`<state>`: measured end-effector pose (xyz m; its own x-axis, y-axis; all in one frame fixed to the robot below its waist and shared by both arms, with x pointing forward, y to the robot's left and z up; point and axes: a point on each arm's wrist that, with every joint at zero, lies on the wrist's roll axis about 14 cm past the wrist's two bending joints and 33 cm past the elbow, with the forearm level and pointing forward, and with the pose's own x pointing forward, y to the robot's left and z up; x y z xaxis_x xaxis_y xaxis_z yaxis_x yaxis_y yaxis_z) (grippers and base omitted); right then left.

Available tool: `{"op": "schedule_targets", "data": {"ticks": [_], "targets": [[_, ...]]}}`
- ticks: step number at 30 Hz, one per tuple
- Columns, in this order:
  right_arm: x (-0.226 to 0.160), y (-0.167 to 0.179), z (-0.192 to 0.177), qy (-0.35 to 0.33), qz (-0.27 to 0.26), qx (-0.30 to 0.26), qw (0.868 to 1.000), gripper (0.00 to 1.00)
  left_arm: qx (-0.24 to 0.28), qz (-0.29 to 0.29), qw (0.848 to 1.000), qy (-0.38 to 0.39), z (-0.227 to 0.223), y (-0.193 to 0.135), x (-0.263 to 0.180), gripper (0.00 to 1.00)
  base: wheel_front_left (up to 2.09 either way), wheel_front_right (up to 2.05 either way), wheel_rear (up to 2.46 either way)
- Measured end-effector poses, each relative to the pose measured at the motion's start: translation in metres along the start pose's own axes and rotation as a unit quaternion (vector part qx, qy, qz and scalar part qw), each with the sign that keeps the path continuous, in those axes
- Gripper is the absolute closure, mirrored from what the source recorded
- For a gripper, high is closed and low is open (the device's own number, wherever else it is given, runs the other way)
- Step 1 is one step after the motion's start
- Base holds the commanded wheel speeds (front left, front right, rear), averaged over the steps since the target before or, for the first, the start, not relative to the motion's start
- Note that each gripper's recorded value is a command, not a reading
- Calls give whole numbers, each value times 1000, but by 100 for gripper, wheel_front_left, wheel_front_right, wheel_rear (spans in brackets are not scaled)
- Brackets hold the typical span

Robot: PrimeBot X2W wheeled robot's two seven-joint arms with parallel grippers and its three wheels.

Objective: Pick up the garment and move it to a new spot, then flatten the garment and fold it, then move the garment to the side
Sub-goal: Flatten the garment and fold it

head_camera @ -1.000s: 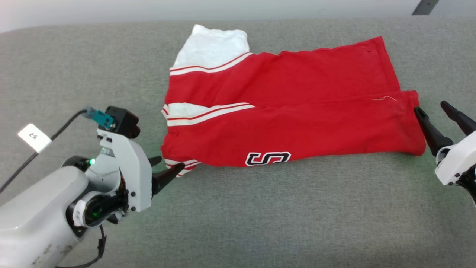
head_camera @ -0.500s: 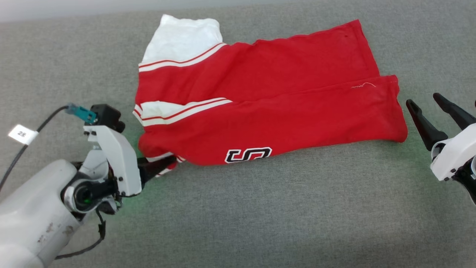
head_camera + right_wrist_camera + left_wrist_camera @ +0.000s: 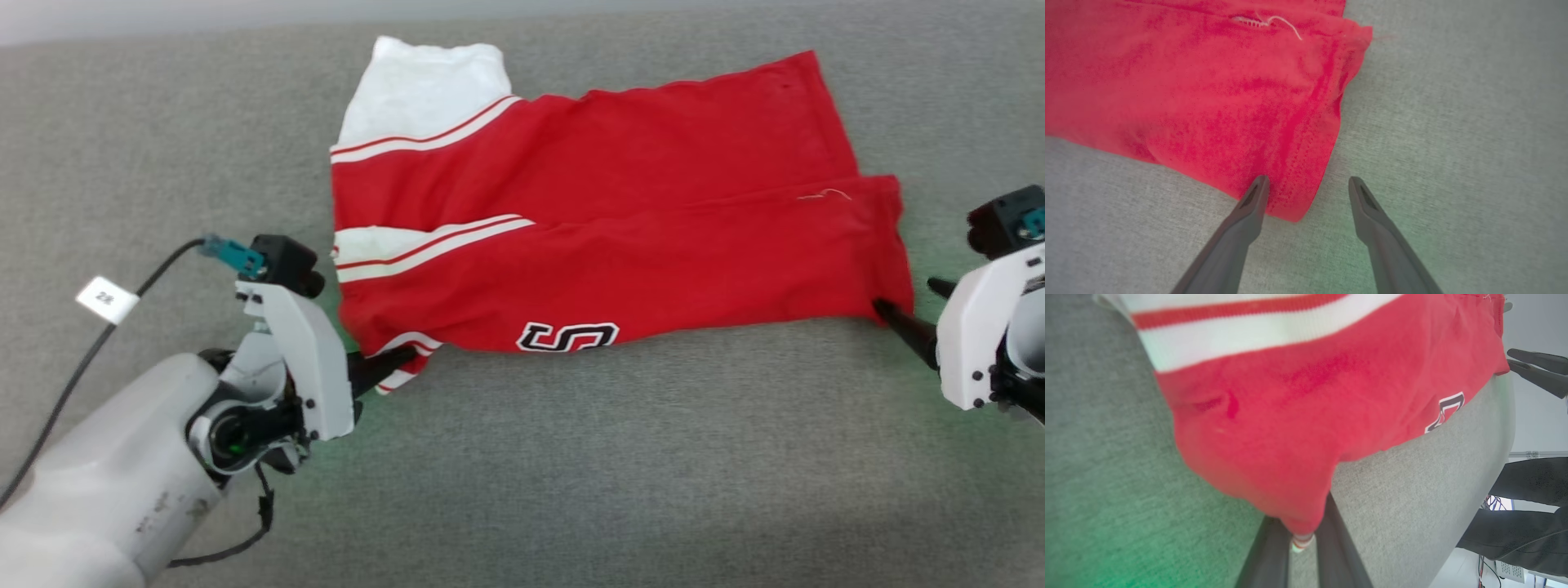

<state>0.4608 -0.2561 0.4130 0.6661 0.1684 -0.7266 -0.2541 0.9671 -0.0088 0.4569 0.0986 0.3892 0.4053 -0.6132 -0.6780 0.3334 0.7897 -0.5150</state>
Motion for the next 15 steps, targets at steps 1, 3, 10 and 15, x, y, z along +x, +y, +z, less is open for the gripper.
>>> {"op": "schedule_targets", "data": {"ticks": [1, 3, 10, 15], "targets": [[4, 2, -3, 17, 3, 1, 1000, 0, 0, -1, 1000, -2, 0, -1, 0, 100, 0, 0, 0], [10, 6, -11, 51, 10, 5, 999, 0, 3, -5, 1000, -6, -1, -3, 0, 100, 0, 0, 0], [25, 12, -7, 66, 22, 7, 998, 100, -4, -9, 1000, -20, -5, -5, 0, 100, 0, 0, 0], [18, 17, -8, 60, 37, -1, 998, 100, 9, -7, 999, -35, -7, -6, -10, 100, 0, 0, 0]]}}
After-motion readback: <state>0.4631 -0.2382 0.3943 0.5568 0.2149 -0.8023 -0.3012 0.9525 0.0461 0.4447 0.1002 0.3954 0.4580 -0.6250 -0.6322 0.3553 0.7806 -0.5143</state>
